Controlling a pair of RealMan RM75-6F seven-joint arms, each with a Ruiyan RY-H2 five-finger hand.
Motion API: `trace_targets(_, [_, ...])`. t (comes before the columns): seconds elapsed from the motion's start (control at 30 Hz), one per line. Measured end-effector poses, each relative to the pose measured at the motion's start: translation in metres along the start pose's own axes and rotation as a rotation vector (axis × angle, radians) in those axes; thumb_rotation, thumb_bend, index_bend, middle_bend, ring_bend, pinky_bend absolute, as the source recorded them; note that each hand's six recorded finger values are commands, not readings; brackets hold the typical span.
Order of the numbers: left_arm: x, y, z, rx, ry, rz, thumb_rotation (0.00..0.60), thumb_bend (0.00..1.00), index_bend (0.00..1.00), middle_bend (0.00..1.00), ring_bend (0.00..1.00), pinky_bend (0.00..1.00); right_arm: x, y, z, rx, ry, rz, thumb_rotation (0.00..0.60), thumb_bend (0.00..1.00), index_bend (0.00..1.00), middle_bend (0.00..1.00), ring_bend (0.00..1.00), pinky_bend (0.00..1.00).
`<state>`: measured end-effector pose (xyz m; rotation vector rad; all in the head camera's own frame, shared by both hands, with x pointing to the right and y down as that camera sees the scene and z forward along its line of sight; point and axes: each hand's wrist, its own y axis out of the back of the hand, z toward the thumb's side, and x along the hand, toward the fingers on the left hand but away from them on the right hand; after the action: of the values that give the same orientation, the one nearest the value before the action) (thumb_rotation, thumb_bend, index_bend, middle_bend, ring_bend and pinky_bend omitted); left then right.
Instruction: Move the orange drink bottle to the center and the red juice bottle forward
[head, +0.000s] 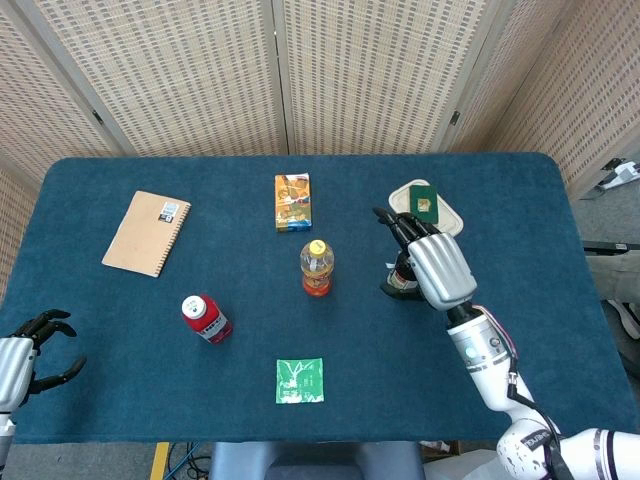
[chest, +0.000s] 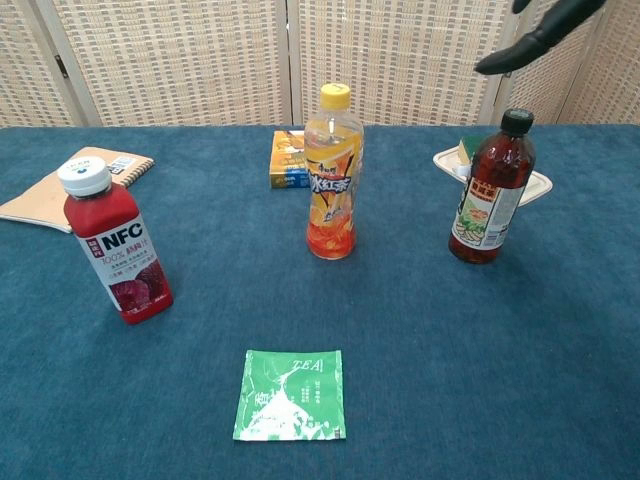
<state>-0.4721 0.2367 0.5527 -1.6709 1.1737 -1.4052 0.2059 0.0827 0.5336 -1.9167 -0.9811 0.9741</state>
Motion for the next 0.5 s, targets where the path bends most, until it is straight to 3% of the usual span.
trace_targets(0.2, [0.003,-0.001,0.005,-0.011,-0.013,-0.003,0.6,0.18,0.42,0.3,0.35,0.56,0.038,0.02,-0.026,0.048,-0.014,-0.031,0.6,0.1,0.09,0.23,0.17,0.36])
trace_targets(0.37, [0.007,-0.003,0.01,-0.047,-0.021,-0.006,0.6,0.18,0.26,0.3,0.35,0.56,0.069,0.027,-0.048,0.054,-0.033,-0.05,0.6,0.1,0.09,0.23,0.17,0.36])
trace_targets(0.5, [0.012,-0.006,0.016,-0.098,-0.028,-0.022,0.6,0.18,0.19,0.3,0.34,0.56,0.095,0.031,-0.065,0.06,-0.043,-0.07,0.6,0.1,0.09,0.23,0.17,0.35])
